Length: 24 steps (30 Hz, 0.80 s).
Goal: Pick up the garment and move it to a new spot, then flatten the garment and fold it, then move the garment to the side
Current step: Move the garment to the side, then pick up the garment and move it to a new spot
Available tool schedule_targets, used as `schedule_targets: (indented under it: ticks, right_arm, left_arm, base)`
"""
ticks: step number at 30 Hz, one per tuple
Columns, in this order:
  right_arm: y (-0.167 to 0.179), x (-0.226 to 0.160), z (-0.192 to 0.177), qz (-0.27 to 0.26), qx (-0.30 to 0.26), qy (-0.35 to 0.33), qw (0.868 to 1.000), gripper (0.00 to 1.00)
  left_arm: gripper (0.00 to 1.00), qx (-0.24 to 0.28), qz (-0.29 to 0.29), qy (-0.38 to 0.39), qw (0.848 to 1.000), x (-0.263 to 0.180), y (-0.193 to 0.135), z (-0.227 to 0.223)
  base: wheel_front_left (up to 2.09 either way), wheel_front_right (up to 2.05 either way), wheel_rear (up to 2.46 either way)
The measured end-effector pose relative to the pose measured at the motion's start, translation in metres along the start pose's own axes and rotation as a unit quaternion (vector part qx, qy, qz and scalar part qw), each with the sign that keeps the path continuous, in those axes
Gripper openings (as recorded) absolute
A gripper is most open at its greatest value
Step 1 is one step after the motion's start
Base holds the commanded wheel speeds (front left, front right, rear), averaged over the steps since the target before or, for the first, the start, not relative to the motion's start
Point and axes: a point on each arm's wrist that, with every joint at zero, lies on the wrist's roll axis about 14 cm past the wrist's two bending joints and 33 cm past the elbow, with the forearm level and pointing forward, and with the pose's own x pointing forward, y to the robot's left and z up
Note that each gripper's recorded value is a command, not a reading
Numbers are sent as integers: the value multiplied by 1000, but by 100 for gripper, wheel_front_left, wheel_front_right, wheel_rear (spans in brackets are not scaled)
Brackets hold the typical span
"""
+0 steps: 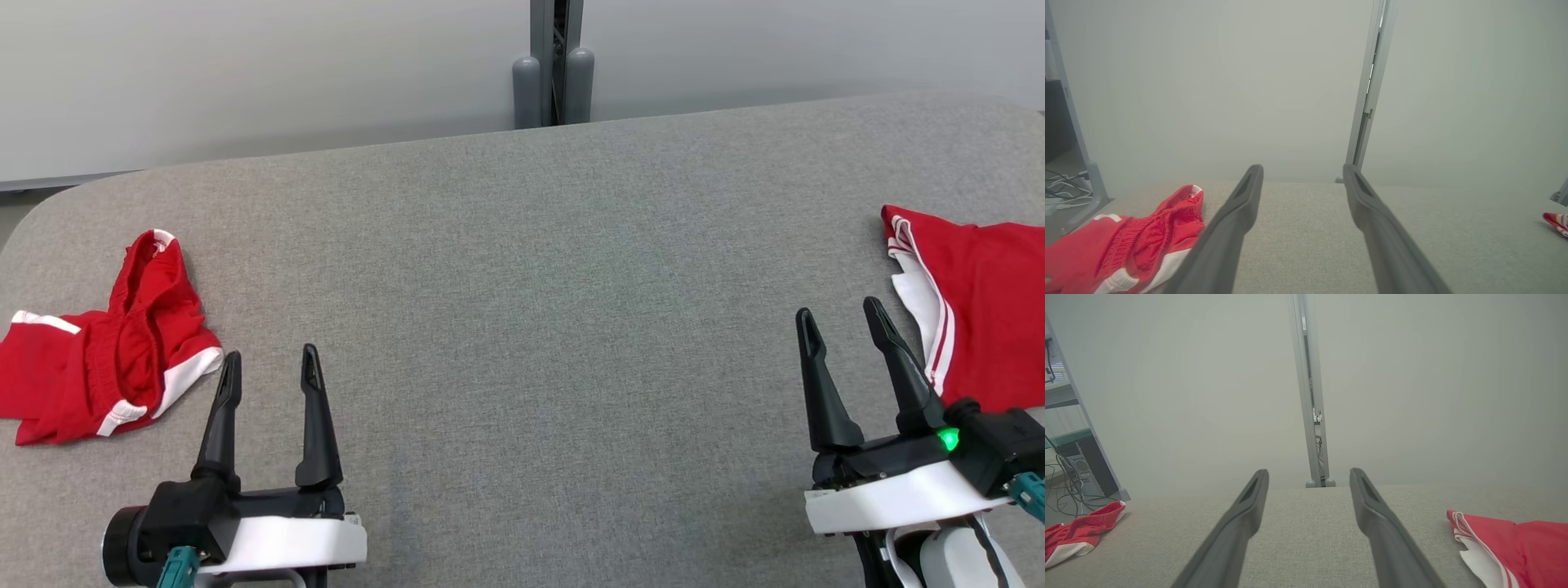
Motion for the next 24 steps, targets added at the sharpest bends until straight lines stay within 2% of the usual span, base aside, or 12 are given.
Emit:
schedule_targets:
  ticks: [7,24]
  right_arm:
    - [0,-4,-2,-4,-6,4,1000,100]
    - [6,0,-8,3,-7,10,1000,100]
  left_arm:
    - [100,-6,-10,25,1000,-8,-2,-14]
    - [100,-4,-11,31,999,-9,-1,-18]
  base:
    - [0,0,0]
    - [0,0,0]
